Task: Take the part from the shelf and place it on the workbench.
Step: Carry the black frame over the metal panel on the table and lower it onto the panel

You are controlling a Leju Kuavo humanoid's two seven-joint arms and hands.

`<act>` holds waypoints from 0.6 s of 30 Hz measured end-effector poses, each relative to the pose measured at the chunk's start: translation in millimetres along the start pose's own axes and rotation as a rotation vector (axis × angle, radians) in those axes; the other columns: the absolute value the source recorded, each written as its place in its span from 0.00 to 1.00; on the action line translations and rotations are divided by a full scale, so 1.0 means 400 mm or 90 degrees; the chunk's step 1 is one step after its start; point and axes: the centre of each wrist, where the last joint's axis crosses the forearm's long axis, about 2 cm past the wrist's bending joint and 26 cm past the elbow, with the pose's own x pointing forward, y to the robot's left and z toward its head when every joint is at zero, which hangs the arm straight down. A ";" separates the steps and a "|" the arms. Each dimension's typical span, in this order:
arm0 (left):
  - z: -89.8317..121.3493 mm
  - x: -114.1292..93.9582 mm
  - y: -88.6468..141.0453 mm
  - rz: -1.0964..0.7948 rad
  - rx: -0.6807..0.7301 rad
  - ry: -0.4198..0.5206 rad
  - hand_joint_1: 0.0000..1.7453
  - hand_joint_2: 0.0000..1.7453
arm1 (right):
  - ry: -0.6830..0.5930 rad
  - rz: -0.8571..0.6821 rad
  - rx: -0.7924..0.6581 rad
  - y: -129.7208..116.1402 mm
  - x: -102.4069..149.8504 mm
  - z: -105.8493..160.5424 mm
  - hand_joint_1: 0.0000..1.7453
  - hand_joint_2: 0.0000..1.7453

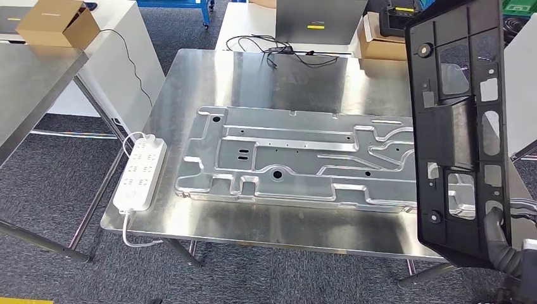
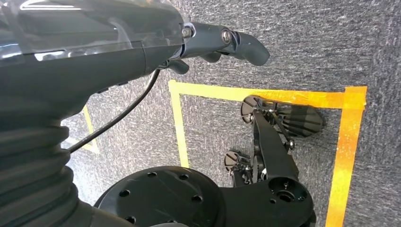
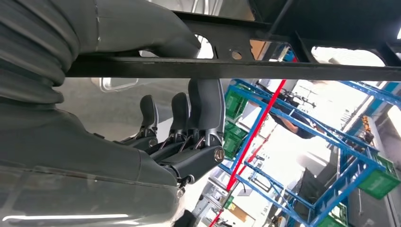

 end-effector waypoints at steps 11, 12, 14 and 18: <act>-0.001 0.002 -0.001 -0.016 -0.013 0.000 0.00 1.00 | 0.044 0.005 -0.056 -0.078 -0.073 -0.078 0.63 1.00; -0.001 0.002 -0.001 -0.017 -0.015 -0.001 0.00 1.00 | 0.051 0.010 -0.057 -0.087 -0.084 -0.088 0.63 1.00; -0.001 0.003 -0.001 -0.021 -0.017 -0.001 0.00 1.00 | 0.064 0.024 -0.060 -0.107 -0.107 -0.107 0.63 1.00; -0.001 0.003 -0.001 -0.025 -0.024 -0.006 0.00 1.00 | 0.087 0.049 -0.066 -0.142 -0.144 -0.128 0.63 1.00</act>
